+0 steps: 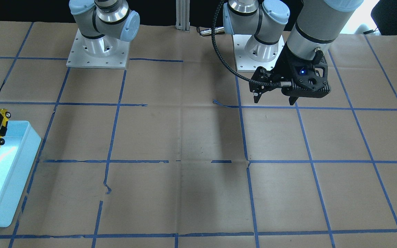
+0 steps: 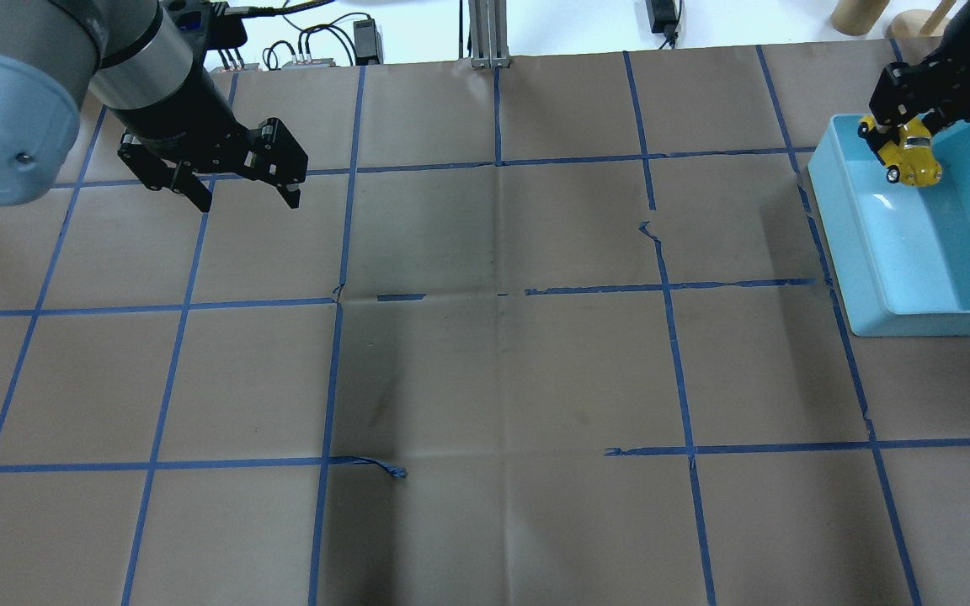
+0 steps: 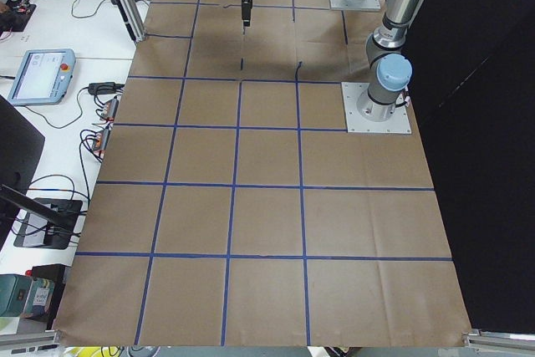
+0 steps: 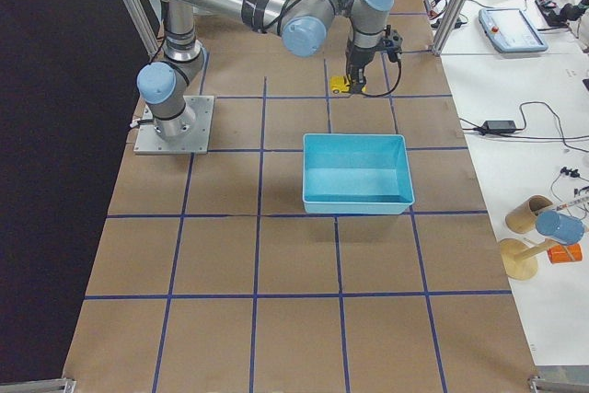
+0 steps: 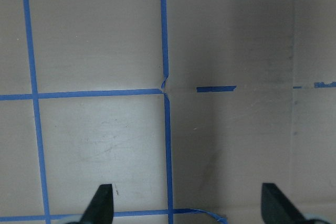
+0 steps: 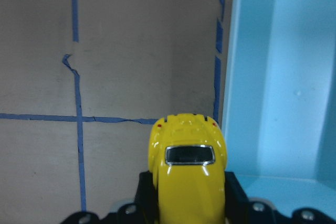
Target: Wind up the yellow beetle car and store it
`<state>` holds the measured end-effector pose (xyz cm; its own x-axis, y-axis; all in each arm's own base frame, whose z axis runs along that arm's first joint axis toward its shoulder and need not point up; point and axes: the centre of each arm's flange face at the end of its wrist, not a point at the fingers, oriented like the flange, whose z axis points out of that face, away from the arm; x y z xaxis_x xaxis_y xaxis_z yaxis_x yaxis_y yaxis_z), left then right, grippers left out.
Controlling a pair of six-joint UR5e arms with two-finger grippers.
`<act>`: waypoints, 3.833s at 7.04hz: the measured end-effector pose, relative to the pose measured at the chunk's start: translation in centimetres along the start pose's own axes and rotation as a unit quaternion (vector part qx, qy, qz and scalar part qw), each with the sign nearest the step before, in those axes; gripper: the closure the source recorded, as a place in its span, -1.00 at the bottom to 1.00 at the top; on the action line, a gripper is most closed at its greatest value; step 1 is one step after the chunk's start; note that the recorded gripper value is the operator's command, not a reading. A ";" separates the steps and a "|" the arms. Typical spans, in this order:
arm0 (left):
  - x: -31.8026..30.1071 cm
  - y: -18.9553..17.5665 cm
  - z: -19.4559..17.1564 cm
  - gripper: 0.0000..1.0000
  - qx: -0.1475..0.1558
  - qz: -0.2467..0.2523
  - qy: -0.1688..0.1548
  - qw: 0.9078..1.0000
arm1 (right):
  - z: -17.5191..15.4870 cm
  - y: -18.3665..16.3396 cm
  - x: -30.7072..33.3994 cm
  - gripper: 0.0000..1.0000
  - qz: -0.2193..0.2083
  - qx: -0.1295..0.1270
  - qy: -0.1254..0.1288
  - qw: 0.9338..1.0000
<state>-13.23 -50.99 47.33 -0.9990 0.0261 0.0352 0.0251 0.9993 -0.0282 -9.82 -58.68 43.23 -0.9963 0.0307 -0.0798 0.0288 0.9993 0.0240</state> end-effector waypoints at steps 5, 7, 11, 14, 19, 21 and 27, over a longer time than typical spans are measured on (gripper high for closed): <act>0.0 0.0 -0.1 -0.99 0.001 0.000 0.000 1.000 | 11.4 -4.8 11.3 0.54 0.033 0.042 0.057 0.997; 0.0 0.0 -0.1 -0.99 0.001 0.000 0.000 1.000 | 14.3 -4.9 13.7 0.49 0.017 0.040 0.056 0.998; 0.0 -0.1 -0.2 -0.99 0.002 0.000 0.000 1.000 | 18.1 -3.1 14.5 0.12 0.016 0.032 0.055 0.998; 0.0 -0.1 -0.2 -0.99 0.002 0.000 0.000 1.000 | 20.2 -2.8 14.8 -1.00 0.021 0.050 0.064 0.996; -0.1 0.0 0.0 -0.99 0.000 0.000 0.000 1.000 | 11.4 -3.6 10.6 -1.00 0.049 0.068 0.066 0.994; -0.1 0.0 0.0 -0.99 0.001 0.000 0.000 1.000 | 4.8 -2.2 3.1 -1.00 0.038 0.077 0.063 0.994; 0.0 -0.4 -0.2 -0.99 0.003 0.001 0.000 1.000 | -1.8 5.4 -15.7 -1.00 0.003 0.051 0.046 0.998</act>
<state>-13.22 -51.42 47.54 -0.9990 0.0278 0.0350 0.0266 0.9991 -0.0336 5.87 -53.81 46.41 -0.9992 0.0392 0.0111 0.0382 0.9963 -0.0772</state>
